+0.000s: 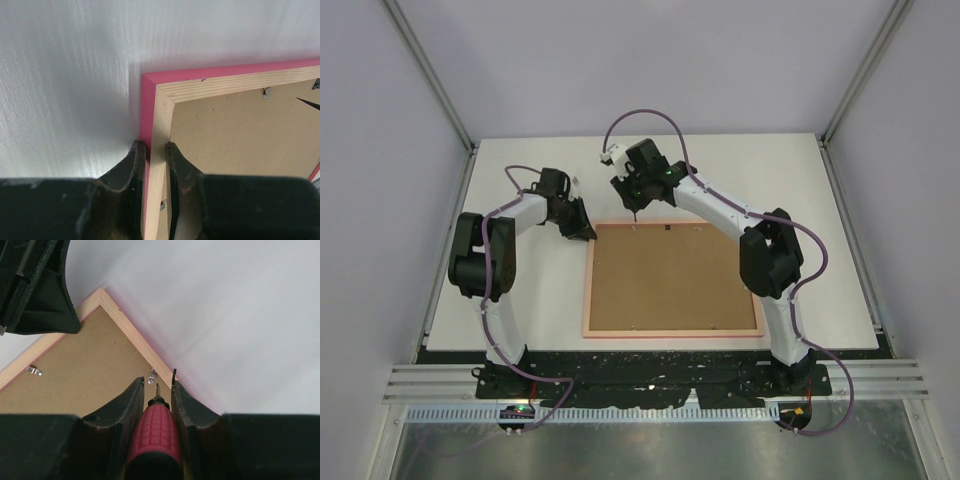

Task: Take the photo out of the frame
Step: Release the photo frame item from the photo frame.

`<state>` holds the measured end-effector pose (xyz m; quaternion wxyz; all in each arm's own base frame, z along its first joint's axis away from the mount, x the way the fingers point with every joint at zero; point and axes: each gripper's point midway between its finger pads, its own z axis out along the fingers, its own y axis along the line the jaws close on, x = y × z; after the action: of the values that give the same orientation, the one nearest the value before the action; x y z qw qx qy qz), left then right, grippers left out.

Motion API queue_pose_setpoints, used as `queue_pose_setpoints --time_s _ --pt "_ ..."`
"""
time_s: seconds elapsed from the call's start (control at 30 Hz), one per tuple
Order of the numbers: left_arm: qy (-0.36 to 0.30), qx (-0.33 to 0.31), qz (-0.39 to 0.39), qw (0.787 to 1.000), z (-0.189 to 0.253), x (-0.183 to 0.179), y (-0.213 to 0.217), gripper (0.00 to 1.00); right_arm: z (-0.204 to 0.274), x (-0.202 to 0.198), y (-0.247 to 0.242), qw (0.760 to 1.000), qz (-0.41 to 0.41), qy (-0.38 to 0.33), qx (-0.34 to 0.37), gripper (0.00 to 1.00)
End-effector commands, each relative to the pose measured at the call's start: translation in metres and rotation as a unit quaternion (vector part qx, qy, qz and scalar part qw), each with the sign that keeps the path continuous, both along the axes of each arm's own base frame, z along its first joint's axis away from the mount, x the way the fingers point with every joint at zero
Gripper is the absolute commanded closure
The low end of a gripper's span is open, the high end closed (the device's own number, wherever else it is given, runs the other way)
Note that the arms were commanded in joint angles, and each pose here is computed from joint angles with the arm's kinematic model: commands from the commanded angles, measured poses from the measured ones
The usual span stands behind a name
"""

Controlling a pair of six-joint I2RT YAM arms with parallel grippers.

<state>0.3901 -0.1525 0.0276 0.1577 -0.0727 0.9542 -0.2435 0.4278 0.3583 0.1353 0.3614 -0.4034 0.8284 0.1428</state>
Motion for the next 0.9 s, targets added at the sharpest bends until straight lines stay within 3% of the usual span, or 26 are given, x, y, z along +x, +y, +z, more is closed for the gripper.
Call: queue_pose_setpoints --time_s 0.0,0.87 --pt "0.031 0.003 -0.001 1.000 -0.012 -0.010 0.000 1.00 0.013 0.013 -0.004 0.999 -0.011 -0.031 -0.001 0.92" --pt "0.032 0.001 -0.001 0.999 -0.013 -0.010 0.000 1.00 -0.007 0.011 0.020 0.999 0.002 0.017 0.032 0.92"
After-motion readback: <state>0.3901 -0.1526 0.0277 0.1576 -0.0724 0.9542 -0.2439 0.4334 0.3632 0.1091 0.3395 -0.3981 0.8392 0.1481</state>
